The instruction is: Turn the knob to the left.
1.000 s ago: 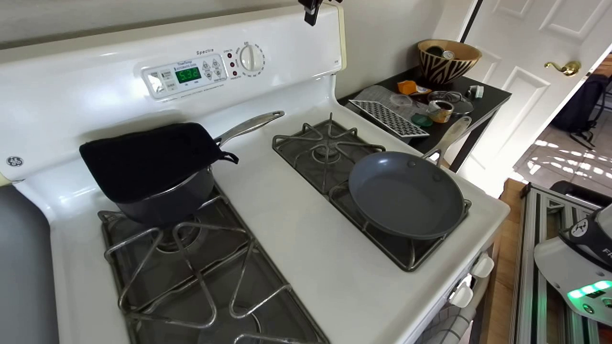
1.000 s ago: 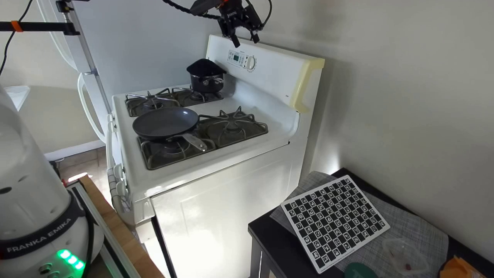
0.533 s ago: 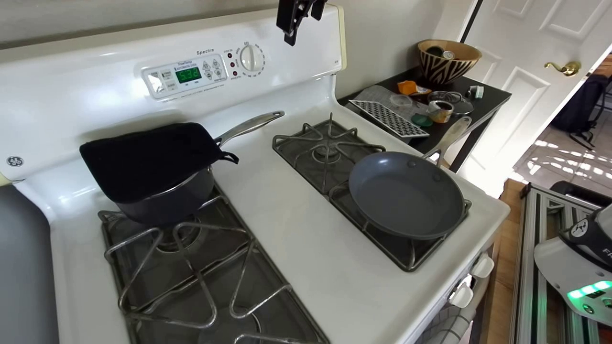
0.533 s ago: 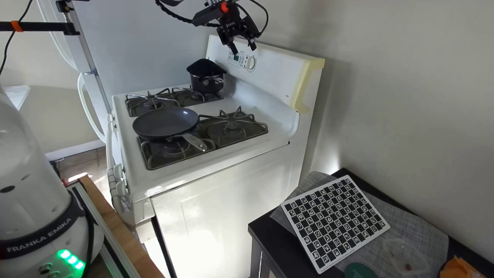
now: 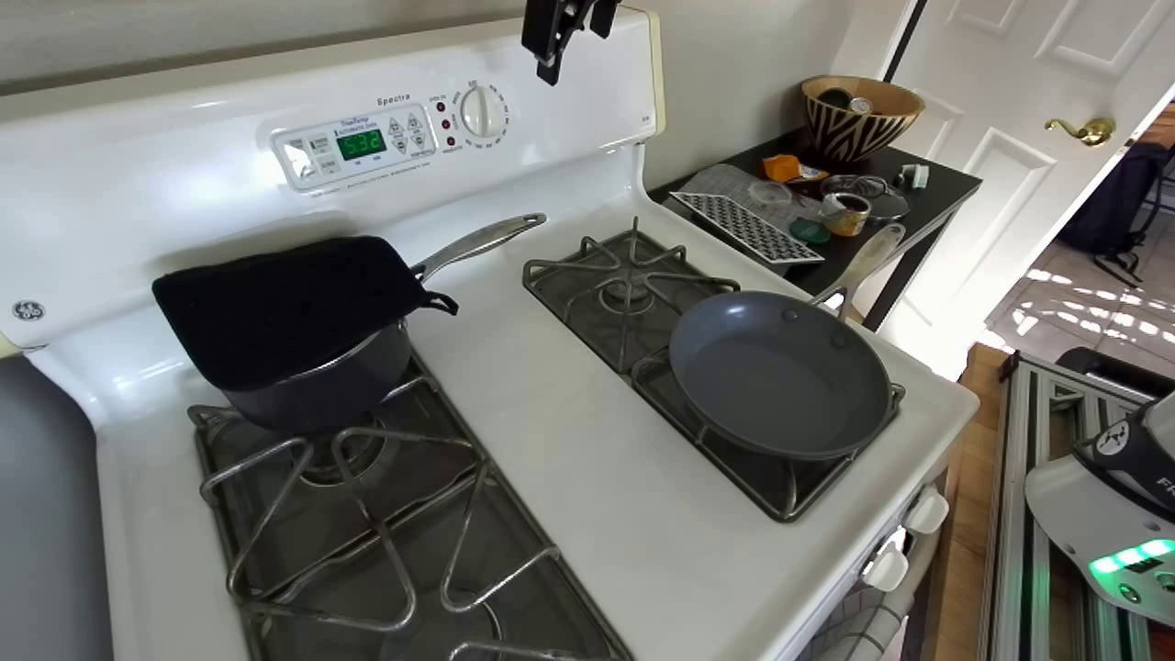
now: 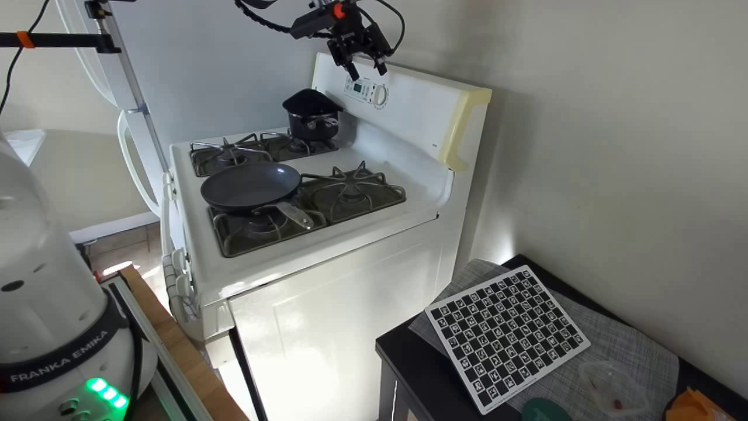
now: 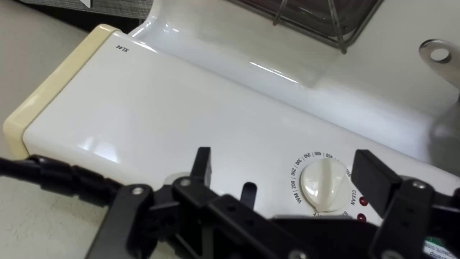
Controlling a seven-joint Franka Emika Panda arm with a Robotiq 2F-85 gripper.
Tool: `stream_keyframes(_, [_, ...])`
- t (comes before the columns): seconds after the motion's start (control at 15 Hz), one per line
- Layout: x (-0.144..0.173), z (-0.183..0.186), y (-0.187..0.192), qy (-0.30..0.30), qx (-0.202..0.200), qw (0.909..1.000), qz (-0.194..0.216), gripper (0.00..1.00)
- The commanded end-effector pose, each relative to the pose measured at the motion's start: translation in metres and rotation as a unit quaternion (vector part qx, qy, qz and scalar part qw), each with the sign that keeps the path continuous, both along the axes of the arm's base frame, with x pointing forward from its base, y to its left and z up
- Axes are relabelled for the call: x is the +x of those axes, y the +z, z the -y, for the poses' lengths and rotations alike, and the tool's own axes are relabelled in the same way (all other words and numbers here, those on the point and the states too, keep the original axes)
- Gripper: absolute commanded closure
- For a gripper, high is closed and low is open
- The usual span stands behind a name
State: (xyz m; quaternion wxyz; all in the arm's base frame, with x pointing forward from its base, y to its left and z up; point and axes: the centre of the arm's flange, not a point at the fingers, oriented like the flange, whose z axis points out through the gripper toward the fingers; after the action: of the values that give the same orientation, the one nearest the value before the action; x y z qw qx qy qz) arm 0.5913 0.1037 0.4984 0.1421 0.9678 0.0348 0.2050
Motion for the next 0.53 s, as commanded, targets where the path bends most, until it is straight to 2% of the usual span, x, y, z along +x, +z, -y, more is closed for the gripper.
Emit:
stream_keyframes(0.0, [0.006,-0.018,-0.010,-0.004,0.025,0.9996,0.009,0.00])
stream_keyframes(0.33, [0.014,-0.032,-0.034,-0.023,0.031,0.9992,0.006,0.00])
stream_keyframes(0.47, [0.020,-0.032,-0.040,-0.025,0.029,0.9991,0.019,0.00])
